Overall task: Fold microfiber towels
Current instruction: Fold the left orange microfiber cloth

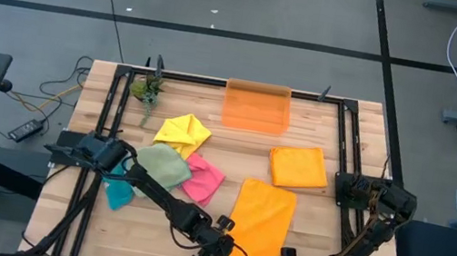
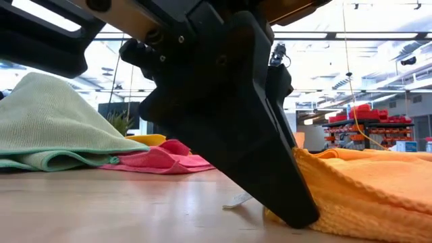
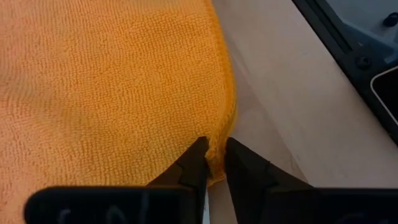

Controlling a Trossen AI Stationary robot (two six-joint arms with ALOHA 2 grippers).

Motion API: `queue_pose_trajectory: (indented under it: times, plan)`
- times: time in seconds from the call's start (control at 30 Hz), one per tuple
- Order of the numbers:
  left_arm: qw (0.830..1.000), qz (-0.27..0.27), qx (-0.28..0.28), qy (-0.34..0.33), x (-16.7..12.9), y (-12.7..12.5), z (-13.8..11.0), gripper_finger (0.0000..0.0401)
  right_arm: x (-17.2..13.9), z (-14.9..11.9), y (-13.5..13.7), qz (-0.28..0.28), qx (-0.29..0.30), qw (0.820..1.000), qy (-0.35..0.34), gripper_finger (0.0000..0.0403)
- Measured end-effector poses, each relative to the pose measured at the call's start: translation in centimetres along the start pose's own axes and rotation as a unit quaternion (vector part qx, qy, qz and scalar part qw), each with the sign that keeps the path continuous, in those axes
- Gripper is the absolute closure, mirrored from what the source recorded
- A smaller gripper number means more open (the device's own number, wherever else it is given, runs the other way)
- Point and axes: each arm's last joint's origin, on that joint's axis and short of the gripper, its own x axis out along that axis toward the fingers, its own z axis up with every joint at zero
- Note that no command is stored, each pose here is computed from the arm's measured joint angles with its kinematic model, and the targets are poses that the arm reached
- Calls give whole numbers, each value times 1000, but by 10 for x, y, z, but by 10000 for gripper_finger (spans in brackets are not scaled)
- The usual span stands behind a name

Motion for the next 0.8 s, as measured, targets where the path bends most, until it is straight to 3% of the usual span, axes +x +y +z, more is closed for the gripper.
queue_pose_trajectory:
  times: [0.27,0.57,0.7,0.8]
  plan:
    - [1000,0,0,2,0,0,-1,371,4,-5,-5,6,27,999,15,260]
    - [1000,0,-2,3,0,0,-1,391,4,-6,-7,0,55,998,16,391]
    - [1000,-12,-14,-1,-7,-5,2,387,-2,-5,-2,19,75,997,15,395]
    - [998,-56,-37,-10,-22,-12,9,393,-11,5,6,53,98,994,-11,396]
